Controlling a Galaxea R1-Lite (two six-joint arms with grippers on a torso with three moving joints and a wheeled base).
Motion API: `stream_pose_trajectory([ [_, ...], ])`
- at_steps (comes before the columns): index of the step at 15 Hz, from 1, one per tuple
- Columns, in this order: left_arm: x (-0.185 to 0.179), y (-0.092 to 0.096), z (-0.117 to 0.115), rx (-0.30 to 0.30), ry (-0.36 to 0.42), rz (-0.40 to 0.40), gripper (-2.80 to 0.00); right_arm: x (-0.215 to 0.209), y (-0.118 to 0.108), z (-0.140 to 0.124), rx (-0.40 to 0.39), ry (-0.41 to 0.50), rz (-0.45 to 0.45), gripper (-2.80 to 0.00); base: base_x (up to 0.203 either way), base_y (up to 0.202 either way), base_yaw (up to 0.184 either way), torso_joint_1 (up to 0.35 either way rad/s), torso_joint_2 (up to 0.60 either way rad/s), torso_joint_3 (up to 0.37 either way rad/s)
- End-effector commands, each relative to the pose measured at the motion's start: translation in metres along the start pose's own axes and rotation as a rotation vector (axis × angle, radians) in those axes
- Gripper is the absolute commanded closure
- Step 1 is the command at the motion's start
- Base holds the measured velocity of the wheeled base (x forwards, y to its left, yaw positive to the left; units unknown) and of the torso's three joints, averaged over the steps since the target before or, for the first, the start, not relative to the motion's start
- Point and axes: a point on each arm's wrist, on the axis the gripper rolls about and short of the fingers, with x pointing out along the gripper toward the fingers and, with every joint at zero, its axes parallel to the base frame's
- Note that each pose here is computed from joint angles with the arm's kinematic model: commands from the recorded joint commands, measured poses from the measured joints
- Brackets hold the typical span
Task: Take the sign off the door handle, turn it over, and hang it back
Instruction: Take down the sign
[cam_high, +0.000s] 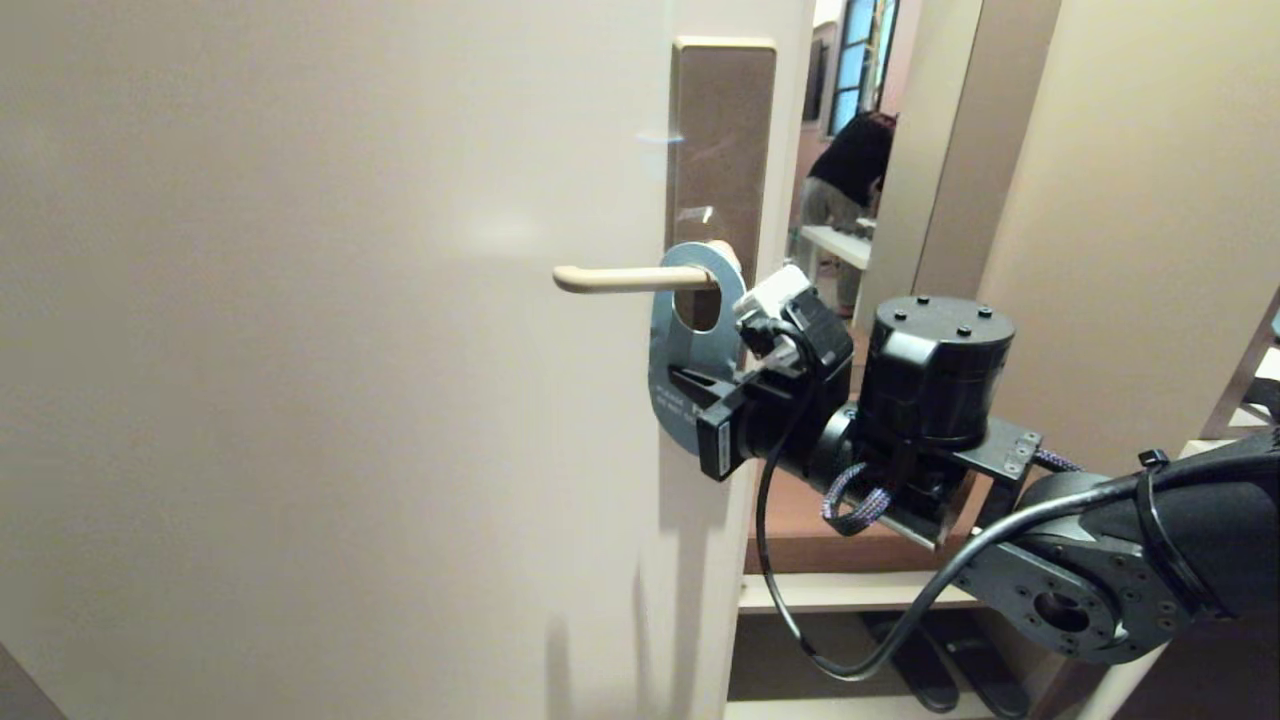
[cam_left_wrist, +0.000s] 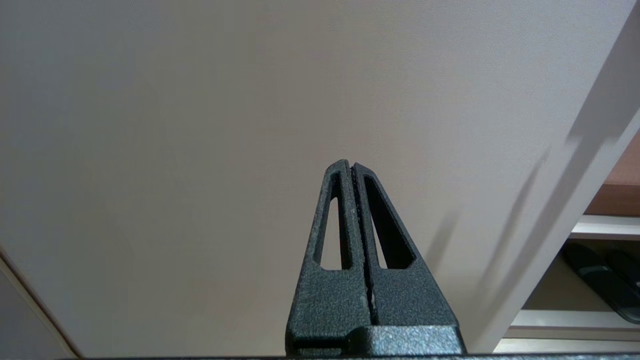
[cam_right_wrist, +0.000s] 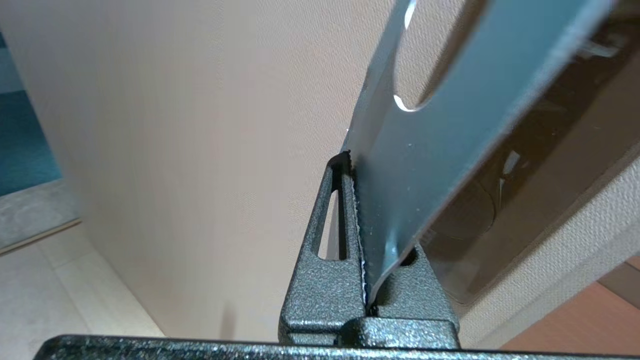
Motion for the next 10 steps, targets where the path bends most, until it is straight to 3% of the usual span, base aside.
stream_pose_trajectory([
  [1,0.000,0.000,0.000,-0.001,0.001,0.001,0.00,0.002,0.005,0.004,-0.002,-0.015,0.002,0.00,0.000,0.000,0.000,0.000,0.00,0.000],
  [10,0.000,0.000,0.000,-0.001,0.000,0.001,0.00,0.014,0.019,0.002,-0.029,0.016,-0.068,0.00,0.000,0.000,0.000,0.000,0.00,0.000],
])
